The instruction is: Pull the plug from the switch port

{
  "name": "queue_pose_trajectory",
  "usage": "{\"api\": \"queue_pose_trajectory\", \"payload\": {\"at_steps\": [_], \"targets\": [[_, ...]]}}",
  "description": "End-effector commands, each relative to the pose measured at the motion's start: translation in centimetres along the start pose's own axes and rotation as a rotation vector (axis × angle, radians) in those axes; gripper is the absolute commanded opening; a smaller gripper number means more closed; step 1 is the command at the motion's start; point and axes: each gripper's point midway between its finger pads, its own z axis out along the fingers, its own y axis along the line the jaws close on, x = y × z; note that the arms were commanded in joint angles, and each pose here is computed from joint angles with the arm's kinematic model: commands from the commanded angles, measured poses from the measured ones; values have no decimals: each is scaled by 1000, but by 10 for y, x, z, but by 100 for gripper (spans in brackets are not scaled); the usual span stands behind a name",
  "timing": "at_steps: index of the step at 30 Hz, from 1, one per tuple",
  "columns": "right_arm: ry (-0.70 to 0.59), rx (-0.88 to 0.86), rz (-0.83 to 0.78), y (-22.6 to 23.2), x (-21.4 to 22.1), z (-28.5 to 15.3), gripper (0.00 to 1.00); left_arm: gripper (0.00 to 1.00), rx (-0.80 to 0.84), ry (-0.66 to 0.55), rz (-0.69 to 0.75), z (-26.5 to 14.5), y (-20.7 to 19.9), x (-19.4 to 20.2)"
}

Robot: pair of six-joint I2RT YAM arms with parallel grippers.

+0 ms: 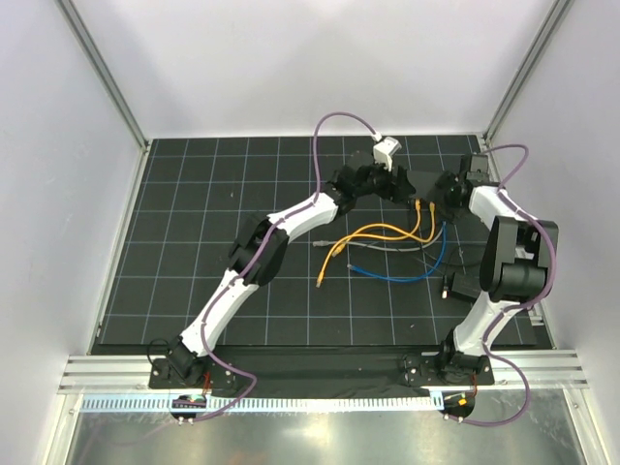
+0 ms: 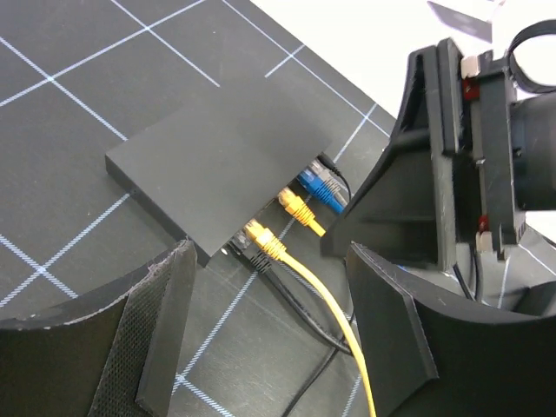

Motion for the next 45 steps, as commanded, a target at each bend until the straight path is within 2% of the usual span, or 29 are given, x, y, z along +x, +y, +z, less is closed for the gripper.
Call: {"api": "queue_pose_trajectory", "payload": {"at_steps": [1,8,19,24,28,30,32,34,35,36,38,41,43,44,45], "targets": [[-21,-91,-40,27,-2,1,66,74,12,-146,55,-8,-17,-50],[33,-83,-139,37,15,24,62,74,1,-147,49,-16,-18,-53],[46,24,-221,28,29,24,59,74,-11,-115,15,-19,-16,-48],[12,69,-219,21,23,15,60,71,-54,-66,-102,-25,-9,-40],[-56,124,-200,19,2,-5,63,68,-30,-37,-323,-31,-11,-37],[-70,104,-192,23,-3,-10,64,68,-16,-37,-356,-34,-16,-40],[-86,76,-177,29,-13,-15,64,68,-53,-26,-317,-37,-16,-37],[-111,63,-168,34,-26,-20,65,73,-112,-29,-206,-48,-16,-39],[-118,56,-159,37,-30,-21,65,82,-183,-53,-177,-53,-8,-44],[-122,47,-156,40,-34,-22,66,99,-202,-68,-147,-60,-11,-54],[-139,39,-149,46,-47,-24,69,99,-261,-49,-104,-69,-3,-51],[-147,41,-154,53,-63,-23,74,100,-225,-75,-50,-80,-12,-61],[-169,36,-154,59,-75,-23,82,100,-200,-101,-111,-86,-10,-56],[-174,35,-153,60,-79,-23,89,100,-161,-123,-165,-85,-11,-56],[-174,35,-152,59,-81,-19,91,100,46,-182,-241,-84,-41,-75]]}}
